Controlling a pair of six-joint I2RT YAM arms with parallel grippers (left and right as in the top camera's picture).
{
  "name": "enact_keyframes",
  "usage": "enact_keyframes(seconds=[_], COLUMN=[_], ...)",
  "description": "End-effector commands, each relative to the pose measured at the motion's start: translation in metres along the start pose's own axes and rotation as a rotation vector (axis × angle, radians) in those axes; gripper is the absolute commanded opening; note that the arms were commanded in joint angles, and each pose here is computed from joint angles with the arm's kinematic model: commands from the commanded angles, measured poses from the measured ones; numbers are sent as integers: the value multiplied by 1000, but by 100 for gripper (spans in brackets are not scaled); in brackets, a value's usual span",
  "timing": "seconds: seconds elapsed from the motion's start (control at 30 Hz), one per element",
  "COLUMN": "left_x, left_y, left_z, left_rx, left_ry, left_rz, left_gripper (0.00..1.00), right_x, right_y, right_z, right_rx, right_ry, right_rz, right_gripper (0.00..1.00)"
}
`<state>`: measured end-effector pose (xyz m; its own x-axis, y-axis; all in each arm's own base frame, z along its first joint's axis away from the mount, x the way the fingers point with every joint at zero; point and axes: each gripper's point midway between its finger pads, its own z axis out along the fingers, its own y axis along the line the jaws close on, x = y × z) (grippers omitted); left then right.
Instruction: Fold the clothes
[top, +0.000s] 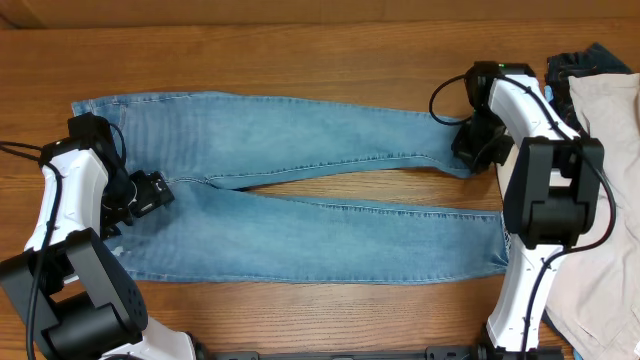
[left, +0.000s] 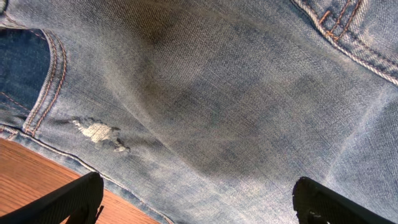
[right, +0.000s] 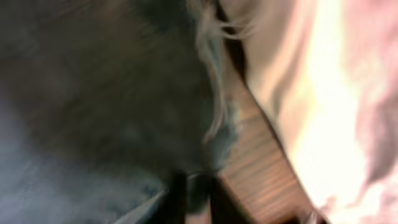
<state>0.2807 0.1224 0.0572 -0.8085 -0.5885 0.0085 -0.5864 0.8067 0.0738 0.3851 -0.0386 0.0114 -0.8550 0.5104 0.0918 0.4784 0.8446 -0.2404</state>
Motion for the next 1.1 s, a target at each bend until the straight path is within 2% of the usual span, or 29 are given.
enact_keyframes(seconds=[0.0, 0.03, 0.1, 0.33, 0.43, 0.6, 0.73, 0.83, 0.97, 1.07], left_x=[-8, -8, -7, 8, 18, 19, 10, 10, 11, 5], left_y=[0, 1, 2, 9, 27, 51, 45, 30, 42, 65], left_z=[-13, -13, -13, -13, -14, -8, 19, 39, 51, 51], left_rx=[-11, -18, -27, -56, -125, -168, -81, 1, -53, -127], left_ry=[-56, -57, -55, 8, 44, 49, 1, -15, -44, -74], left_rz=[25, 25, 25, 26, -74, -203, -251, -212, -221, -288], left_gripper=[100, 100, 100, 100, 100, 100, 96, 93, 93, 91], right_x=[-21, -24, -27, -6, 9, 19, 19, 19, 21, 23], right_y=[-7, -12, -21, -54, -63, -68, -67, -67, -68, -69], right_z=[-76, -91, -115, -164, -175, -177, -177, -177, -176, -176], right_rx=[-113, -126, -154, -183, -182, -173, -174, -174, -173, -170], right_ry=[-191, -231, -289, -360, -354, -336, -338, -337, -327, -319], right_rz=[37, 50, 72, 46, 32, 6, 7, 7, 4, 3], right_gripper=[37, 44, 50, 51, 51, 51, 51, 51, 51, 51])
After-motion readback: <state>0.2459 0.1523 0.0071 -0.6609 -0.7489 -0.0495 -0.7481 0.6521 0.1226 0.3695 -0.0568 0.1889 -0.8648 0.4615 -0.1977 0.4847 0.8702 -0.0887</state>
